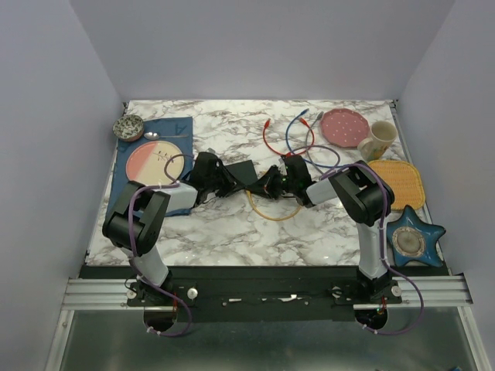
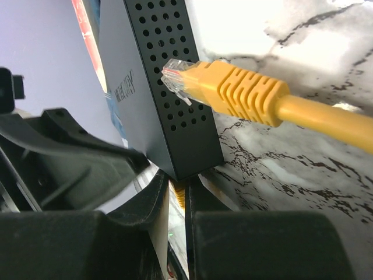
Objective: Pull the plug from the switch port
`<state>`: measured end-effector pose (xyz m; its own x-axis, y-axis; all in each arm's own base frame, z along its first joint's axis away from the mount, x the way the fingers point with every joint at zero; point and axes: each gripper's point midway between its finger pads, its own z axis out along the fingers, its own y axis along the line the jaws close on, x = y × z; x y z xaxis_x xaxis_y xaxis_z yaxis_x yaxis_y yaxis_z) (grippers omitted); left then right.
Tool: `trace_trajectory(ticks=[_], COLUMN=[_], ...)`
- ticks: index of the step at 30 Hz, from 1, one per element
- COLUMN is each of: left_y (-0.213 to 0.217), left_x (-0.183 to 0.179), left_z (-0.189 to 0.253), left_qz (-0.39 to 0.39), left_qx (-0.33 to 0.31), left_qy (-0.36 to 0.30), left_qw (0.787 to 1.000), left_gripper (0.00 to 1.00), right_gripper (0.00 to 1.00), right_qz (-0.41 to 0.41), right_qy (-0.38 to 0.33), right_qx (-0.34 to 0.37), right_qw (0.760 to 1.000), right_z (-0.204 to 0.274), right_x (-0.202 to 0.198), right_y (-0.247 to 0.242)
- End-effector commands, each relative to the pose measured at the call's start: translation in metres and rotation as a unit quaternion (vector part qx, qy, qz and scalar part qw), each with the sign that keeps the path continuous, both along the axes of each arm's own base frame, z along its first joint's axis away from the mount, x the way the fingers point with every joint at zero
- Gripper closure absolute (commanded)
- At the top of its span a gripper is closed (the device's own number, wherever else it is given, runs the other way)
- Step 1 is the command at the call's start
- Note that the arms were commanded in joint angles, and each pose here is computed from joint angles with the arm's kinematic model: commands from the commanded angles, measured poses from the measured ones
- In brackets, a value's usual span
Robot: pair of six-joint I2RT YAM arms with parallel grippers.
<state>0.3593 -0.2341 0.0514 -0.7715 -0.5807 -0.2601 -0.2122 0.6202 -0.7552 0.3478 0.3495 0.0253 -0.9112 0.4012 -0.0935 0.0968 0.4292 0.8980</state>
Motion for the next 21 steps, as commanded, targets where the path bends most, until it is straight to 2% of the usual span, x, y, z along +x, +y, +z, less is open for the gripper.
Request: trace_trajectory(ticks=[1, 11, 21], left_y=[-0.003, 0.018, 0.012], left_x=[-0.030, -0.015, 0.008], left_z=[-0.023, -0.040, -0.031], left_qz=[-0.016, 0.048, 0.069], left_qx=[0.019, 0.074, 0.064], left_qy=[0.045, 0.063, 0.054], left_qw=[0.999, 0.994, 0.994], left_gripper=[0.71, 0.71, 0.71], right_gripper=[0.99, 0.99, 0.99], right_qz=[0.014, 0.039, 0.130], right_qy=[0.012, 0.008, 0.029], right_qx=[-0.025, -0.035, -0.046], right_qw=[1.000, 0.999, 0.990], right_z=[-0.017, -0.019, -0.031], right_x=[-0.006, -0.014, -0.062], right_y=[-0.004, -0.005, -0.006])
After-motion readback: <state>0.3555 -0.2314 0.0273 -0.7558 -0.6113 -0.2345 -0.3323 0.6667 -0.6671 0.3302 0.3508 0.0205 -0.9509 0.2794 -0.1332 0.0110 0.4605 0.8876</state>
